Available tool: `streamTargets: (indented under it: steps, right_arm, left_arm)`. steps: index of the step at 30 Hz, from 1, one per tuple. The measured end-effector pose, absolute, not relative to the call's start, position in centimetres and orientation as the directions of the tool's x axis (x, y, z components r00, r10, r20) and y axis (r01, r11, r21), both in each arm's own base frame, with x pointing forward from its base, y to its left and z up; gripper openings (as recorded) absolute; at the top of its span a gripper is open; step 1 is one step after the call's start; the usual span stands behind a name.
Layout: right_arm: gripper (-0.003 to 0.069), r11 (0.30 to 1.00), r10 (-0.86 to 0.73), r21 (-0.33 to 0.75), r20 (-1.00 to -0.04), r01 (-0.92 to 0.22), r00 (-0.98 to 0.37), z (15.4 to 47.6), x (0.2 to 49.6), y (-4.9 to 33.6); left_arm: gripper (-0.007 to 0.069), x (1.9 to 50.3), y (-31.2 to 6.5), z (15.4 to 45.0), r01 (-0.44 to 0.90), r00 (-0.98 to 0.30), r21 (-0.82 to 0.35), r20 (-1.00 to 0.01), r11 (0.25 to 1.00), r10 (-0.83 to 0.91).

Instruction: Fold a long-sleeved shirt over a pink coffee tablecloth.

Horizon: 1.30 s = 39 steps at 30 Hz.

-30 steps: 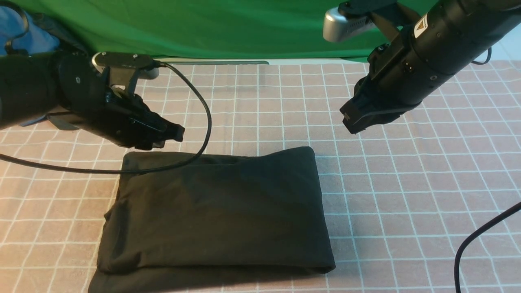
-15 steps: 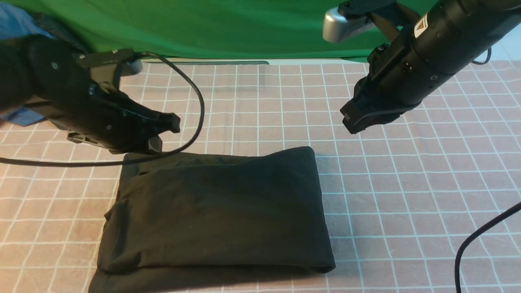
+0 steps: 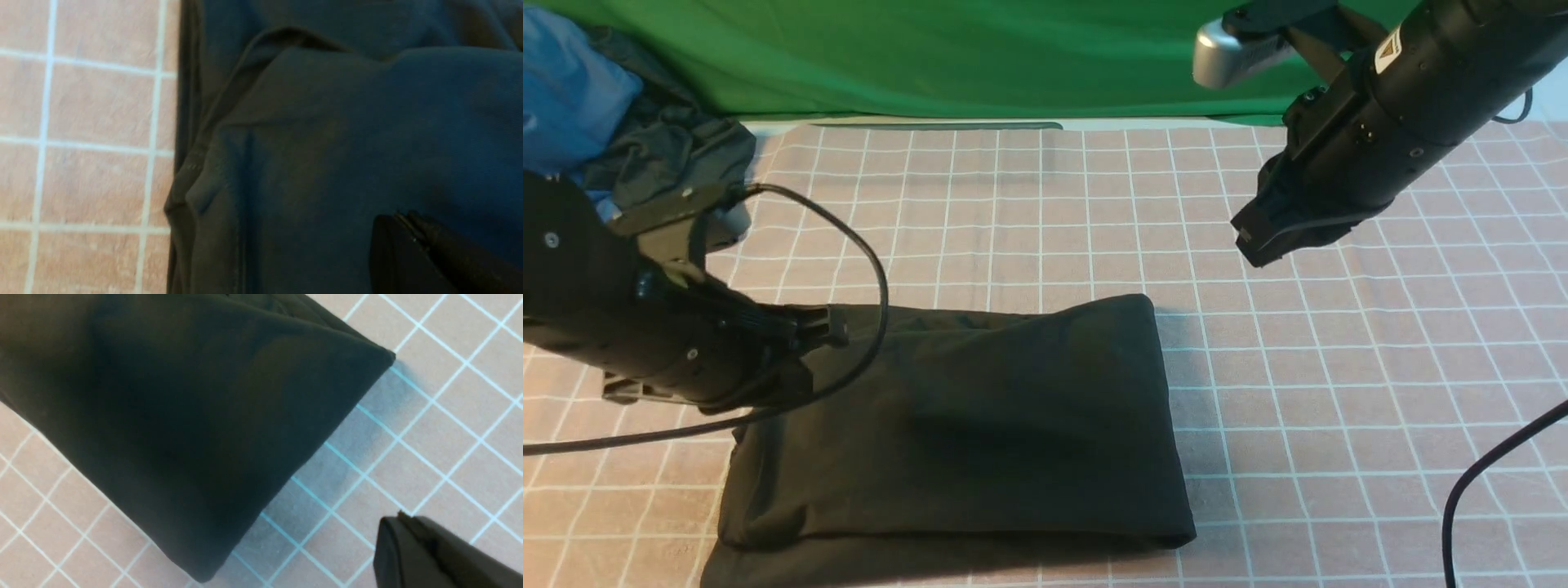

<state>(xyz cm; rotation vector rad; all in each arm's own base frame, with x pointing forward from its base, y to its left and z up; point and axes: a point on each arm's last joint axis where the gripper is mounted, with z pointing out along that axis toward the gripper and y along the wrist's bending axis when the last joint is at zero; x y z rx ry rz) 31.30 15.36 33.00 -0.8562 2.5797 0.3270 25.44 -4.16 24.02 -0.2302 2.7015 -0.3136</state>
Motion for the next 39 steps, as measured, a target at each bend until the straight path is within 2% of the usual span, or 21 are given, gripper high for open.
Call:
streamTargets:
  steps: [4, 7, 13, 15, 18, 20, 22, 24, 30, 31, 37, 39]
  right_arm:
    - [0.0036, 0.787, -0.542, 0.052, -0.419, -0.615, -0.729, 33.0, 31.3, 14.9]
    - [0.0036, 0.801, -0.532, 0.024, -0.431, -0.599, -0.729, 34.0, 30.9, 13.9]
    - [0.0036, 0.859, -0.420, -0.026, -0.606, -0.511, -0.675, 40.4, 27.1, 9.8]
    - [0.0036, 0.876, -0.373, -0.049, -0.700, -0.481, -0.609, 43.1, 25.0, 8.6]
    - [0.0036, 0.894, -0.300, -0.091, -0.848, -0.439, -0.436, 47.1, 20.9, 7.0]
    - [0.0036, 0.908, -0.236, -0.116, -0.935, -0.402, -0.264, 49.0, 17.7, 5.9]
    - [0.0036, 0.923, -0.169, -0.122, -0.981, -0.364, -0.100, 49.9, 15.1, 5.1]
    - [0.0036, 0.938, -0.105, -0.116, -0.993, -0.327, 0.053, 49.7, 12.4, 4.1]
    - [0.0036, 0.962, -0.022, -0.111, -0.943, -0.251, 0.333, 44.9, 7.5, 2.3]
    - [0.0036, 0.965, -0.011, -0.104, -0.934, -0.242, 0.358, 42.8, 7.0, 2.1]
    - [0.0036, 0.971, 0.036, -0.073, -0.897, -0.229, 0.440, 38.0, 4.7, 1.2]
    - [0.0036, 0.971, 0.045, -0.068, -0.889, -0.229, 0.455, 37.6, 4.2, 1.1]
  left_arm:
    - [0.0015, 25.2, -4.0, 24.2, -0.130, -0.902, -0.259, -0.369, 0.957, -0.222]
    - [0.0015, 24.6, -4.0, 25.6, -0.116, -0.880, -0.272, -0.417, 0.955, -0.226]
    - [0.0015, 20.8, -3.6, 30.8, -0.058, -0.774, -0.328, -0.582, 0.943, -0.250]
    - [0.0015, 18.9, -3.5, 32.8, -0.027, -0.717, -0.356, -0.645, 0.934, -0.266]
    - [0.0015, 15.1, -3.2, 35.7, 0.035, -0.601, -0.384, -0.746, 0.923, -0.287]
    - [0.0015, 12.5, -2.9, 37.3, 0.078, -0.517, -0.390, -0.803, 0.918, -0.298]
    - [0.0015, 9.8, -2.6, 38.2, 0.116, -0.436, -0.390, -0.846, 0.913, -0.306]
    - [0.0015, 7.6, -2.4, 38.4, 0.143, -0.376, -0.388, -0.872, 0.910, -0.313]
    - [0.0015, 3.2, -1.9, 36.0, 0.184, -0.288, -0.389, -0.899, 0.903, -0.329]
    - [0.0015, 2.5, -1.9, 35.2, 0.192, -0.276, -0.392, -0.901, 0.900, -0.334]
    - [0.0015, 0.5, -1.8, 32.2, 0.205, -0.258, -0.416, -0.896, 0.886, -0.361]
    - [0.0015, 0.1, -1.7, 31.6, 0.208, -0.256, -0.418, -0.896, 0.885, -0.363]
